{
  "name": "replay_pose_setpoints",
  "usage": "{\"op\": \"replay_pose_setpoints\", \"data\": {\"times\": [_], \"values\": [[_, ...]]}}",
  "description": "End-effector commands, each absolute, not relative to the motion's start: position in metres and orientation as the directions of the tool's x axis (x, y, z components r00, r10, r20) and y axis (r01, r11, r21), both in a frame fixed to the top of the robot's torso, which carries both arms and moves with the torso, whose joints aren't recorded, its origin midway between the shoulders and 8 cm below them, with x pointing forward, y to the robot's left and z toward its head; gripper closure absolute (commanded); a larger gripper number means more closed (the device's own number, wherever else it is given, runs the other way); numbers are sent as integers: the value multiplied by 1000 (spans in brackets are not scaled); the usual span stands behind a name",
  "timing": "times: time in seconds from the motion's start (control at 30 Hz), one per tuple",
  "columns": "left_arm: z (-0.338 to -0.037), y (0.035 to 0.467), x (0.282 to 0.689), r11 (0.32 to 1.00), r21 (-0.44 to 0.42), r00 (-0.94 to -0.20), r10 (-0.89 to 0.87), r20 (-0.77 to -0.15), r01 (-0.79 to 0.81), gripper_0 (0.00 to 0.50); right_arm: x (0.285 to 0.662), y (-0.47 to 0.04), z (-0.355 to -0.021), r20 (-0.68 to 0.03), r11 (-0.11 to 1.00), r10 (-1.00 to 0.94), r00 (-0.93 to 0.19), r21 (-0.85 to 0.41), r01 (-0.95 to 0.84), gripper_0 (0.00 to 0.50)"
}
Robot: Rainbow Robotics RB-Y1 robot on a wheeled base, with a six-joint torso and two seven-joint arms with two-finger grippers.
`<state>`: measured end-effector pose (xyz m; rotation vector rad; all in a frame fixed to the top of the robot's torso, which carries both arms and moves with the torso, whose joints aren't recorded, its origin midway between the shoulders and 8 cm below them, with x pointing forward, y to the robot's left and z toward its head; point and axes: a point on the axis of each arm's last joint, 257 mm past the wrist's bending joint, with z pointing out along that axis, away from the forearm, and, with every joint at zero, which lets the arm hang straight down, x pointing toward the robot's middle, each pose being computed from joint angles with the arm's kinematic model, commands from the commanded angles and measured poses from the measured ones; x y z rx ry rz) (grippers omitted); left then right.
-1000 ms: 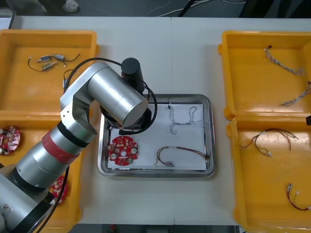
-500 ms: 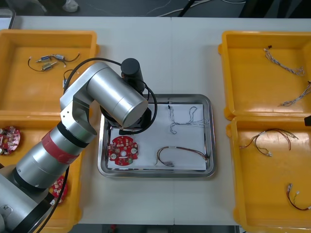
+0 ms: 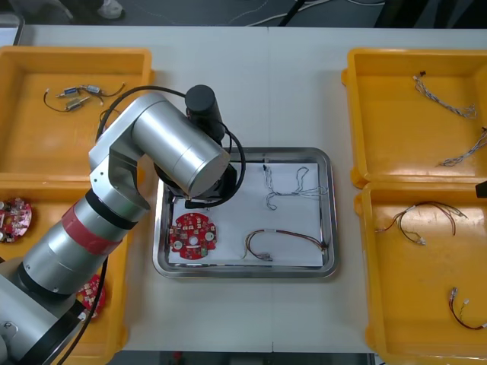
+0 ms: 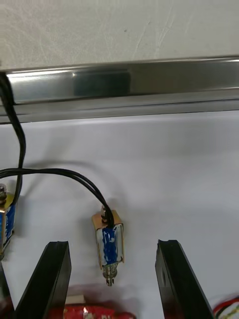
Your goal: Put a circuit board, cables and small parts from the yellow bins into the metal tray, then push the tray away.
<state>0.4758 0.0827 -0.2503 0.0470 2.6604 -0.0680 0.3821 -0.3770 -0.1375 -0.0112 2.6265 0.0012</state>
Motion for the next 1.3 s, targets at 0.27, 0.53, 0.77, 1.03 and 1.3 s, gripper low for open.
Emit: {"op": "replay_pose_setpoints", "data": {"times": [0.27,0.53,0.77,1.03,1.3], "values": [[-203,110,461,993,-34,-885,82,-458,109,0,379,-377,-138,-492,1000,-1,-871,9,-6,0],[-171,124,457,993,-41,-890,83,-449,113,0,379,-375,-137,-492,1000,0,-870,16,-9,0],[-126,135,469,986,-106,-870,58,-489,125,0,378,-373,-137,-491,1000,-9,-871,18,-21,0],[-91,165,475,985,-129,-855,34,-518,117,0,382,-349,-134,-496,994,-92,-863,-1,-105,0],[-76,216,479,996,-49,-843,38,-536,76,0,386,-298,-136,-475,958,-267,-839,-36,-284,0]]}}
